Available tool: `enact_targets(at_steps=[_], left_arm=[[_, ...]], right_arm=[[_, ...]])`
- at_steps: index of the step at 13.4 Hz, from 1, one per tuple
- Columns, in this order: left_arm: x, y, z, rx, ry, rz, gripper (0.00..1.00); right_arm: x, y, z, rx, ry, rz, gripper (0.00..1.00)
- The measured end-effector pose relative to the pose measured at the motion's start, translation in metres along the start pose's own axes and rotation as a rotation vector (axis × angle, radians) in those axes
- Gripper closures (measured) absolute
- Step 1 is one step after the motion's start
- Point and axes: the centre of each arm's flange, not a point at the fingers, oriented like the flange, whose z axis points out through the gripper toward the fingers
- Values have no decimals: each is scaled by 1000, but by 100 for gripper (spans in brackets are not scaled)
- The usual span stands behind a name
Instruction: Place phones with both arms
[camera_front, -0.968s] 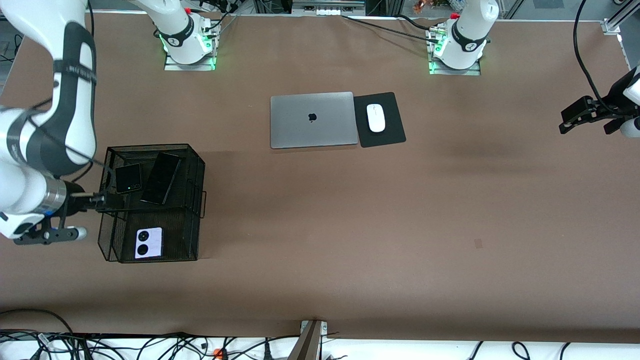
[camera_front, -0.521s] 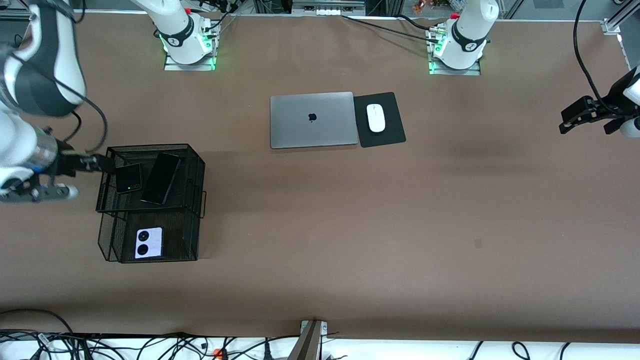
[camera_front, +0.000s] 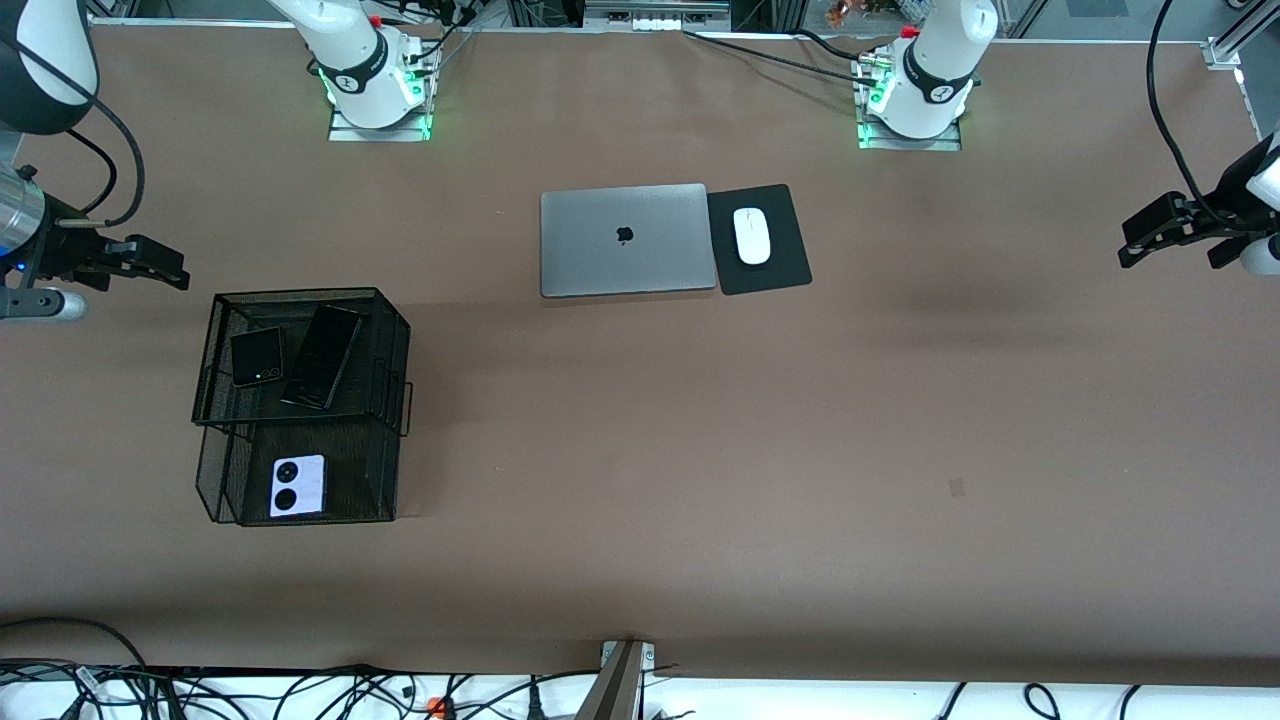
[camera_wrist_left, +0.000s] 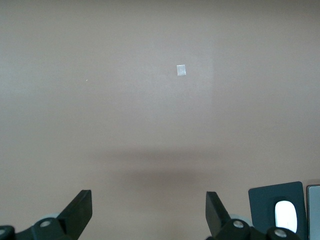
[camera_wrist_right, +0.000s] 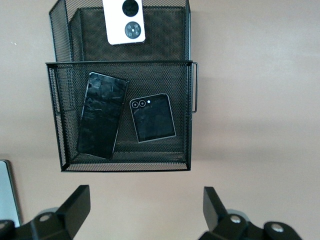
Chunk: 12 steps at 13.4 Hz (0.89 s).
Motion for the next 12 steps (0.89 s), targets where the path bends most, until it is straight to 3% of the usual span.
enact_targets(at_steps=[2,6,12], left_arm=[[0,0,0,0,0,0,0],[0,0,0,0,0,0,0],[0,0,0,0,0,0,0]], right_arm=[[-7,-5,-9,-17,-7,29,0],[-11,-17,-44,-26,50,23,0],[-15,0,-52,-24,35,56,0]])
